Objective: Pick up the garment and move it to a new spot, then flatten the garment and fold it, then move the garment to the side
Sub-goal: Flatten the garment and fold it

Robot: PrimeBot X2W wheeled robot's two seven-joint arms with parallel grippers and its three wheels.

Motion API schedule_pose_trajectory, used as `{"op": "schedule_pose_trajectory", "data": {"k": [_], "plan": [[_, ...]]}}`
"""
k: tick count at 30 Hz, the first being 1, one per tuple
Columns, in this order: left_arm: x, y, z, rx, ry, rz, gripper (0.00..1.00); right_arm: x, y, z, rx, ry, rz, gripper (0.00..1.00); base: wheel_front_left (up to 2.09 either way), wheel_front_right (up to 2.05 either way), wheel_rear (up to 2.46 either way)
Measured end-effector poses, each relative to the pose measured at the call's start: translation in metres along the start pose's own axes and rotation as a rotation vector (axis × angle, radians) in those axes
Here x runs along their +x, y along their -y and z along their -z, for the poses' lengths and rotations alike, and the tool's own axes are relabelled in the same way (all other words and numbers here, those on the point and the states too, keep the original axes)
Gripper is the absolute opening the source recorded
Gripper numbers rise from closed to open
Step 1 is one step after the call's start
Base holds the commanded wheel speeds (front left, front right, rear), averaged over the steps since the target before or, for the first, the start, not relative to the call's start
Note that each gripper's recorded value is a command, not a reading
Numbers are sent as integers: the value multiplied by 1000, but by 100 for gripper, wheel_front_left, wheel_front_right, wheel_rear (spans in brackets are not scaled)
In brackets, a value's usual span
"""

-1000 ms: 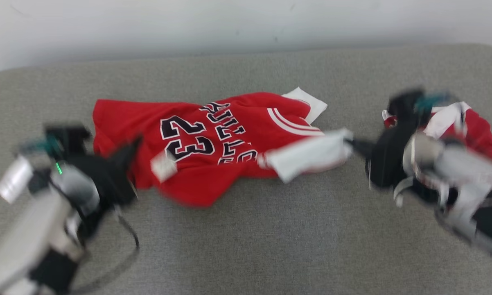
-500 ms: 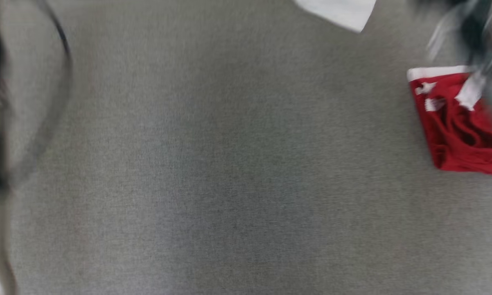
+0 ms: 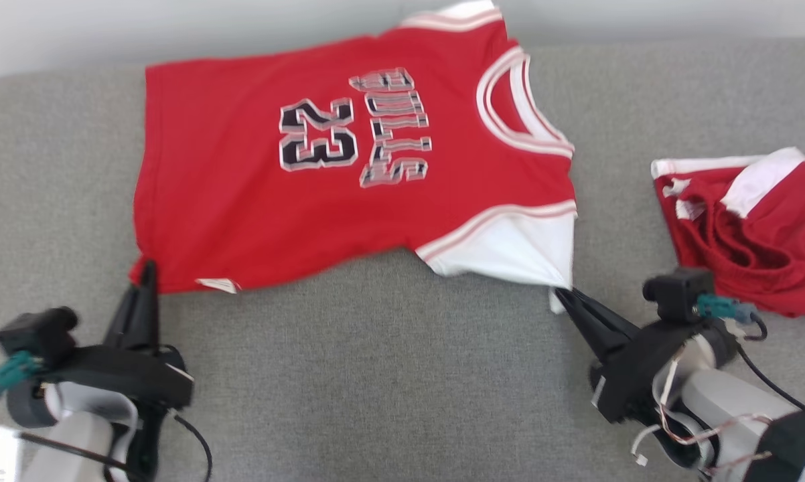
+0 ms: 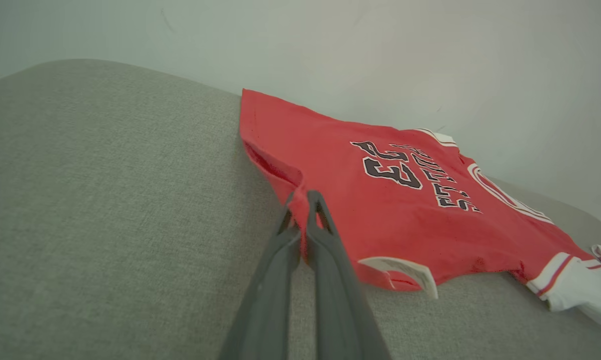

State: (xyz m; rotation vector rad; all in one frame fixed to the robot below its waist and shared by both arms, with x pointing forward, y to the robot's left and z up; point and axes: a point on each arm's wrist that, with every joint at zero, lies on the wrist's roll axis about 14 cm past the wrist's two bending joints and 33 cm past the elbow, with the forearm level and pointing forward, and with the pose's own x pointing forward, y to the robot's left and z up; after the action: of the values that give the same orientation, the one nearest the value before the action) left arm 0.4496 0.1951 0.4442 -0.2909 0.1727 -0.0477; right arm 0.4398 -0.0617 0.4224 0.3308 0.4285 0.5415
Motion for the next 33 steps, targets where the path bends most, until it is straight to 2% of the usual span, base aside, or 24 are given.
{"op": "schedule_pose_trajectory", "data": {"k": [4, 9, 13, 16, 21, 27, 33], "plan": [[-12, 20, -2, 114, -3, 71, 0, -19, 11, -1, -110, -19, 59, 0, 0, 0, 0], [-39, 31, 5, 139, -9, 84, 0, -35, -4, -2, -138, -20, 59, 0, 0, 0, 0], [-58, 30, 1, 132, 12, 68, 0, -55, -13, 7, -105, -20, 66, 0, 0, 0, 0], [-71, 15, -2, 125, 23, 21, 0, -70, -9, 5, -78, 0, 95, 0, 0, 0, 0], [-101, -3, 20, 121, -38, -31, 0, -92, -12, 18, -29, -10, 111, 0, 0, 0, 0], [-110, 7, 25, 114, -50, -11, 0, -118, -10, 41, 39, -50, 142, 0, 0, 0, 0], [-116, 9, 38, 105, -97, -20, 0, -127, -22, 69, 91, -126, 125, 0, 0, 0, 0]]}}
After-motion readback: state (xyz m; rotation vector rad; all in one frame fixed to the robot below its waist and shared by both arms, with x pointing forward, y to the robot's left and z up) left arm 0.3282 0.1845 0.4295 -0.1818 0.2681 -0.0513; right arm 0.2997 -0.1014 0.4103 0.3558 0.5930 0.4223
